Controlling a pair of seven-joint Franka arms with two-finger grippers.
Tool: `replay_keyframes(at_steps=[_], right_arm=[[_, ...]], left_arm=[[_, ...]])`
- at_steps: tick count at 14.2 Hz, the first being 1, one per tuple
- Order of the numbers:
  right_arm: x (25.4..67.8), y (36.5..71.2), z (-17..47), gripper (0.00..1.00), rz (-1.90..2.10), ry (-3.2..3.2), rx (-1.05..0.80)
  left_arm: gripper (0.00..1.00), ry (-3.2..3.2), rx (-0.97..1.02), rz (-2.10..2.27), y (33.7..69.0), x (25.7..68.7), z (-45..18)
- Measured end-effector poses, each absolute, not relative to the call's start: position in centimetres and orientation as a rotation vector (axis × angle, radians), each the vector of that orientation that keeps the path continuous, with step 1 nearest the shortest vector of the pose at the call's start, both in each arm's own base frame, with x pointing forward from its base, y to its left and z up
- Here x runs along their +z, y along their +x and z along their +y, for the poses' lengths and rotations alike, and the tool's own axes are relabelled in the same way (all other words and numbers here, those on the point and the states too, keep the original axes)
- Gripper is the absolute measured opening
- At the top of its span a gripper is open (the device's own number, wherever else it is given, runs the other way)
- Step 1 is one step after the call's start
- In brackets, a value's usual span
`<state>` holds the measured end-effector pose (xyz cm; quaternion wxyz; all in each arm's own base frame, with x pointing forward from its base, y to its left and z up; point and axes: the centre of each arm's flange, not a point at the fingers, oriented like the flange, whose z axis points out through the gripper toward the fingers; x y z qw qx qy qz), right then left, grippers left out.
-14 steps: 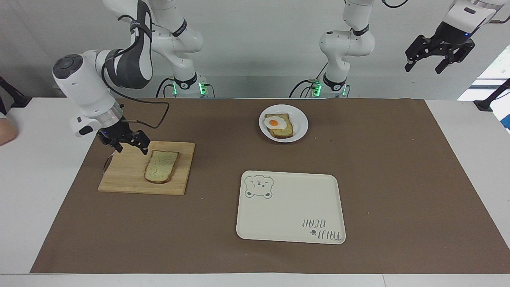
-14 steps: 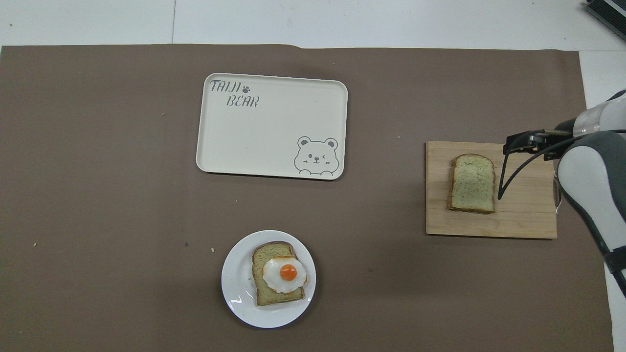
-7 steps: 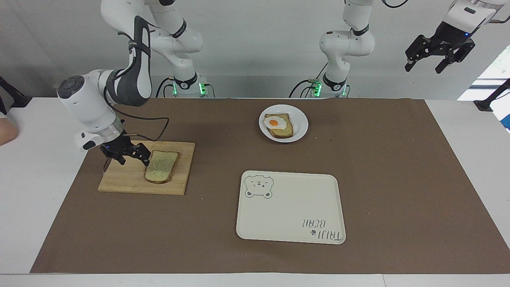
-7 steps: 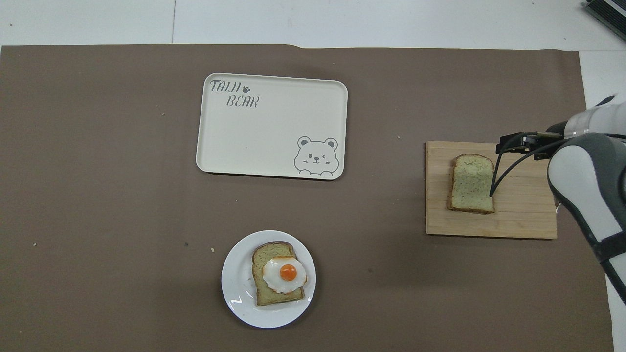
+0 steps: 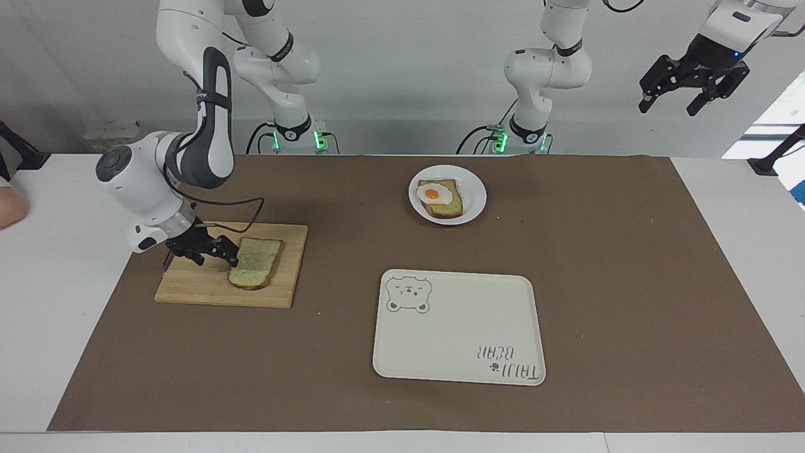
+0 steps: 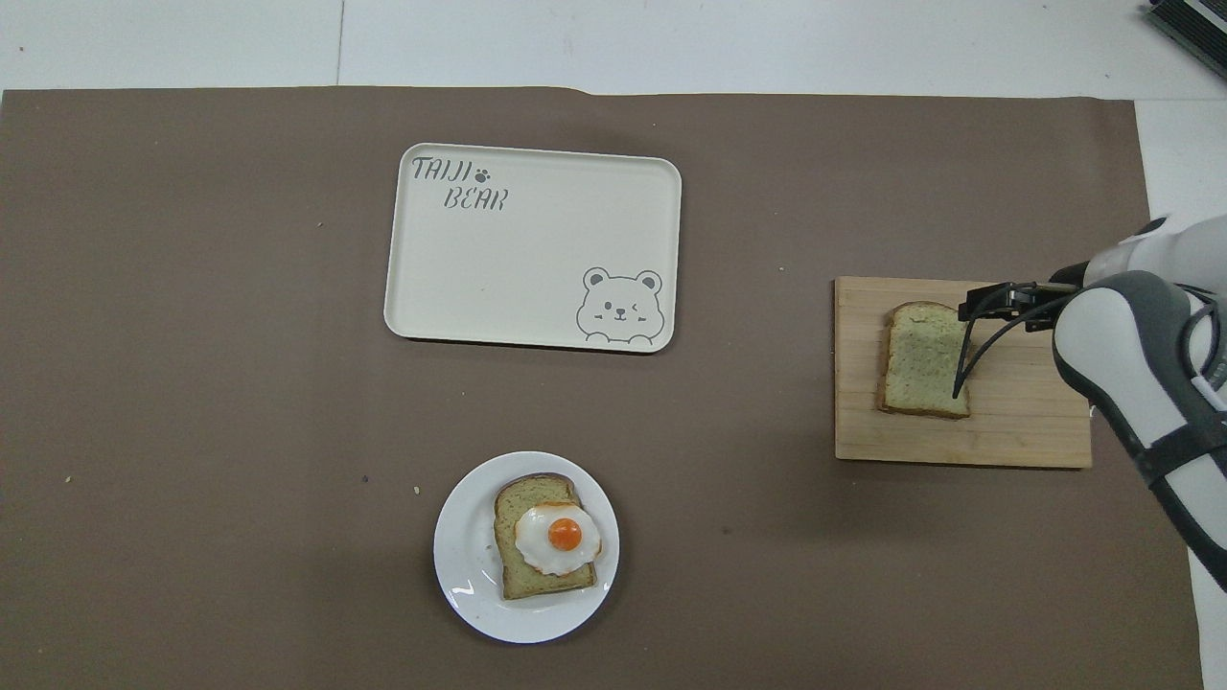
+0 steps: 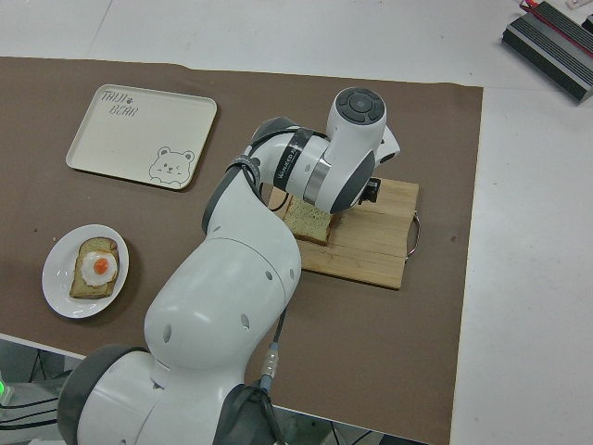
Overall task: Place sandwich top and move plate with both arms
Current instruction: 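Move the right gripper over the bread slice on the wooden board, then lower the right gripper and grasp the bread slice edge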
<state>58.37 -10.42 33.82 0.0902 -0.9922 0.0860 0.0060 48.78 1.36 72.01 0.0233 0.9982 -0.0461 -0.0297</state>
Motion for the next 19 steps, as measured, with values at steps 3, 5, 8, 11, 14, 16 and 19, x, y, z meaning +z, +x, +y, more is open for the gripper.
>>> replay_keyframes(at_steps=[3, 5, 8, 11, 14, 16, 19], right_arm=[[32.2, 57.4, -10.0, 1.00, 0.273, -2.929, 0.066], [31.8, 57.2, -10.0, 1.00, 0.275, -2.930, 0.070], [31.1, 56.8, -9.7, 1.00, 0.273, -2.928, 0.091], [30.8, 56.6, -9.4, 0.87, 0.267, -2.928, 0.098], [30.8, 56.8, -8.4, 0.51, 0.243, -2.931, 0.096], [30.9, 56.9, -8.3, 0.33, 0.239, -2.933, 0.088], [31.0, 57.0, -8.1, 0.20, 0.235, -2.934, 0.085]], left_arm=[[1.00, 3.090, -0.093, -0.143, 48.8, 72.0, 1.4], [1.00, 3.090, -0.093, -0.143, 48.8, 72.0, 1.4], [1.00, 3.090, -0.094, -0.143, 48.8, 72.0, 1.4], [1.00, 3.090, -0.094, -0.143, 48.8, 72.0, 1.4], [1.00, 3.090, -0.094, -0.143, 48.8, 72.0, 1.4], [1.00, 3.090, -0.094, -0.143, 48.8, 72.0, 1.4], [1.00, 3.090, -0.094, -0.143, 48.8, 72.0, 1.4]])
